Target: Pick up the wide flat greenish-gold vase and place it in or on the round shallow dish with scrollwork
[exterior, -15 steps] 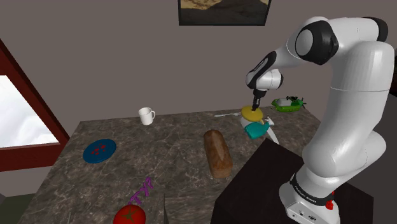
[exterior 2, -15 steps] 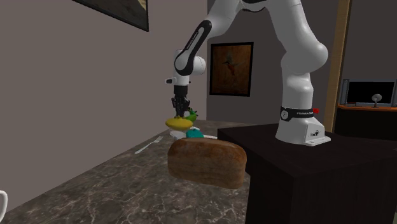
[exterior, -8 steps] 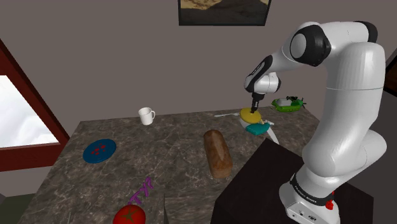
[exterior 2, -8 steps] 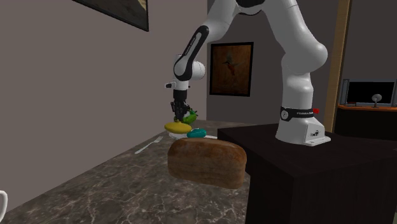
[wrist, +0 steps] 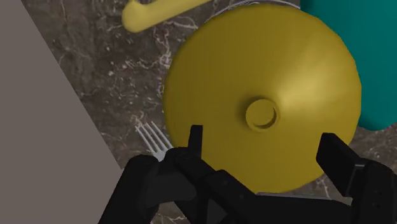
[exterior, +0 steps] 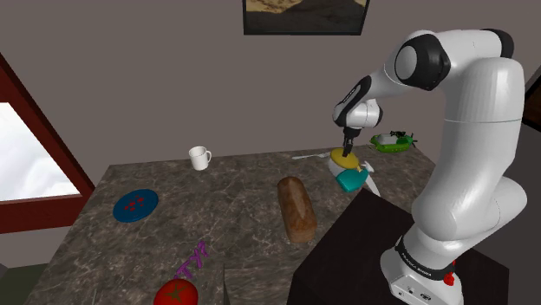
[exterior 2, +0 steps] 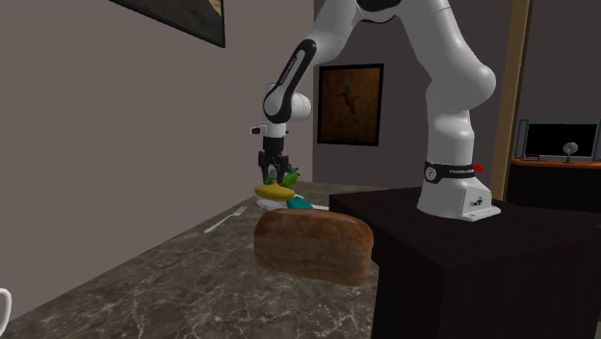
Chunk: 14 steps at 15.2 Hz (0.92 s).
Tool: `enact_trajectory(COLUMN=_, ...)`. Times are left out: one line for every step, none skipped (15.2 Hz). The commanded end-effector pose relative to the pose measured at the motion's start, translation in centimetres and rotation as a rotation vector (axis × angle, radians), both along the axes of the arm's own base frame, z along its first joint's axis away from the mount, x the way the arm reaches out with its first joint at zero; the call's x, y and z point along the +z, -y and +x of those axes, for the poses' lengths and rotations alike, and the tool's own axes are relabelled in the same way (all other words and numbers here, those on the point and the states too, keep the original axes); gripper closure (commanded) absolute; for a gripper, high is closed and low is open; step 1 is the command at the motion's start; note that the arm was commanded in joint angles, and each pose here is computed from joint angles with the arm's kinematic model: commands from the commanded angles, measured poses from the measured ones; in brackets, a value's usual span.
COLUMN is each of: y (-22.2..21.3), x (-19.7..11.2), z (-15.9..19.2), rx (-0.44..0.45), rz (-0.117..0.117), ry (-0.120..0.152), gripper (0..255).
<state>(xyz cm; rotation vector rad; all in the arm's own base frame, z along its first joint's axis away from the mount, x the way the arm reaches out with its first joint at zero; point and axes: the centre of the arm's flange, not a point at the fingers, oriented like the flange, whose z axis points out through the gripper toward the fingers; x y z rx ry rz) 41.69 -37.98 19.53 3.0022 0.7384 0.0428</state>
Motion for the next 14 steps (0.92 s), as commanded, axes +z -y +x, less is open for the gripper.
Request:
enact_trajectory(y=0.0, x=-0.1, z=0.0, rx=0.000, rz=0.001, ry=-0.002, gripper=0)
enact_trajectory(y=0.0, x=-0.1, z=0.0, rx=0.000, rz=0.001, ry=-0.002, gripper=0)
enact_trajectory(y=-0.1, x=-0.2, z=-0.1, rx=0.000, rz=0.001, ry=-0.001, gripper=0)
enact_trajectory(y=-0.1, x=1.1, z=-0.1, rx=0.000, rz=0.001, ry=-0.001, gripper=0)
enact_trajectory(y=-0.2, x=2.4, z=-0.2, rx=0.000, rz=0.001, ry=-0.001, gripper=0)
enact_trajectory(y=-0.2, x=3.7, z=-0.2, rx=0.000, rz=0.001, ry=-0.001, gripper=0)
enact_trajectory(y=-0.3, x=4.8, z=-0.3, rx=0.000, rz=0.001, ry=-0.001, gripper=0)
enact_trajectory(y=-0.3, x=4.8, z=-0.3, rx=0.000, rz=0.001, ry=-0.001, gripper=0)
enact_trajectory(y=-0.3, x=4.8, z=-0.3, rx=0.000, rz=0.001, ry=-0.001, gripper=0)
enact_trajectory(y=-0.3, x=4.8, z=-0.3, rx=0.000, rz=0.001, ry=-0.001, gripper=0)
enact_trajectory(y=-0.3, x=4.8, z=-0.3, rx=0.000, rz=0.001, ry=-0.001, gripper=0)
enact_trajectory(y=-0.3, x=4.8, z=-0.3, rx=0.000, rz=0.001, ry=-0.001, gripper=0)
enact_trajectory(y=-0.3, x=4.8, z=-0.3, rx=0.000, rz=0.001, ry=-0.001, gripper=0)
enact_trajectory(y=-0.3, x=4.8, z=-0.3, rx=0.000, rz=0.001, ry=-0.001, gripper=0)
